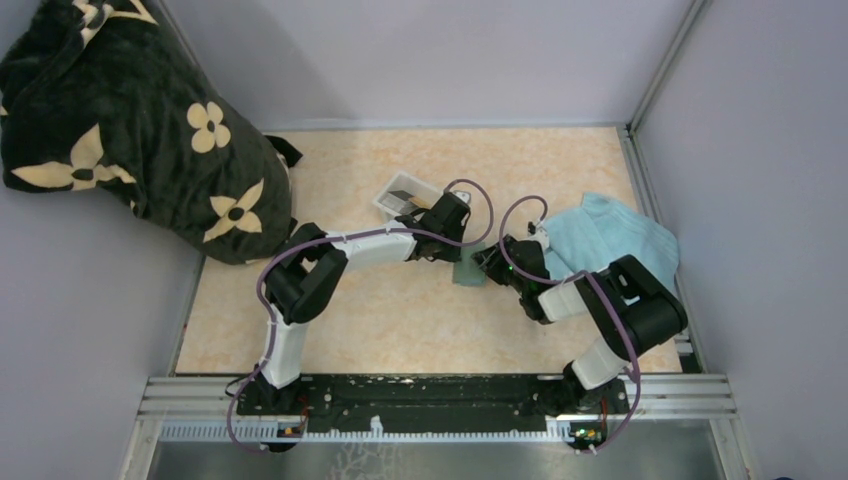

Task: Put the credit cards into the card holder
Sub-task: Close the card holder at the center of the board.

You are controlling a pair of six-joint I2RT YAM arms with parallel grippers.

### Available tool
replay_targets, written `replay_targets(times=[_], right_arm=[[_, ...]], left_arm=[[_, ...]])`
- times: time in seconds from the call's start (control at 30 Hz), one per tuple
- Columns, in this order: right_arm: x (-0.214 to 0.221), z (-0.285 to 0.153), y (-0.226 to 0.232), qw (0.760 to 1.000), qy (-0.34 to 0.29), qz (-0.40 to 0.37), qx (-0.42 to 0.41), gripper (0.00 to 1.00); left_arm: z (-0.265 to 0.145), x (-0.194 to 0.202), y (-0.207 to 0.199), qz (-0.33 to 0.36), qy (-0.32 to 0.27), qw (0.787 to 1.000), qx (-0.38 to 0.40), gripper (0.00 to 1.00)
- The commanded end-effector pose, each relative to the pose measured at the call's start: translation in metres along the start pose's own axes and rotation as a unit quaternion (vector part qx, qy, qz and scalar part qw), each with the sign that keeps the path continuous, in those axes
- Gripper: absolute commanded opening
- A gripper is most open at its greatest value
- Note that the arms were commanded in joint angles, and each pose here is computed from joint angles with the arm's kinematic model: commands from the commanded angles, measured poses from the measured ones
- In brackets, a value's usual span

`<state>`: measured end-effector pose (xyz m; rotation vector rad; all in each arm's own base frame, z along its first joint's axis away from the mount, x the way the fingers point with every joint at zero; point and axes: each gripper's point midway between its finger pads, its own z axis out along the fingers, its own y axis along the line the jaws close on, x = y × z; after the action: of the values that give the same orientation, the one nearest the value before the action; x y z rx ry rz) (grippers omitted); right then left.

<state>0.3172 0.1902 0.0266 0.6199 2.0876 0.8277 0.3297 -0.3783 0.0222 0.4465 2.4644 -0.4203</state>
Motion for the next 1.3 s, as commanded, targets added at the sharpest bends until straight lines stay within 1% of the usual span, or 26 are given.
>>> replay_targets(times=[0.0,0.4,0.8,1.17,1.27], right_arm=[[0.048,-0.023,-0.067,0.990,0.087,-0.037,0.109,0.37],[0.047,-0.025,-0.071,0.988,0.085,-0.044,0.119,0.37],[0.048,-0.026,-0.079,0.987,0.083,-0.049,0.131,0.28],[0.051,-0.026,-0.081,0.984,0.078,-0.072,0.140,0.23],[0.051,-0.025,-0.081,0.984,0.077,-0.072,0.141,0.23]], left_arm=[[0.026,0.092,0.033,0.030,0.131,0.990,-0.046,0.21],[0.027,0.092,0.033,0.024,0.132,0.990,-0.047,0.21],[0.029,0.094,0.033,0.021,0.135,0.990,-0.046,0.21],[0.033,0.095,0.030,0.018,0.140,0.989,-0.044,0.21],[0.032,0.094,0.031,0.017,0.139,0.989,-0.045,0.21]])
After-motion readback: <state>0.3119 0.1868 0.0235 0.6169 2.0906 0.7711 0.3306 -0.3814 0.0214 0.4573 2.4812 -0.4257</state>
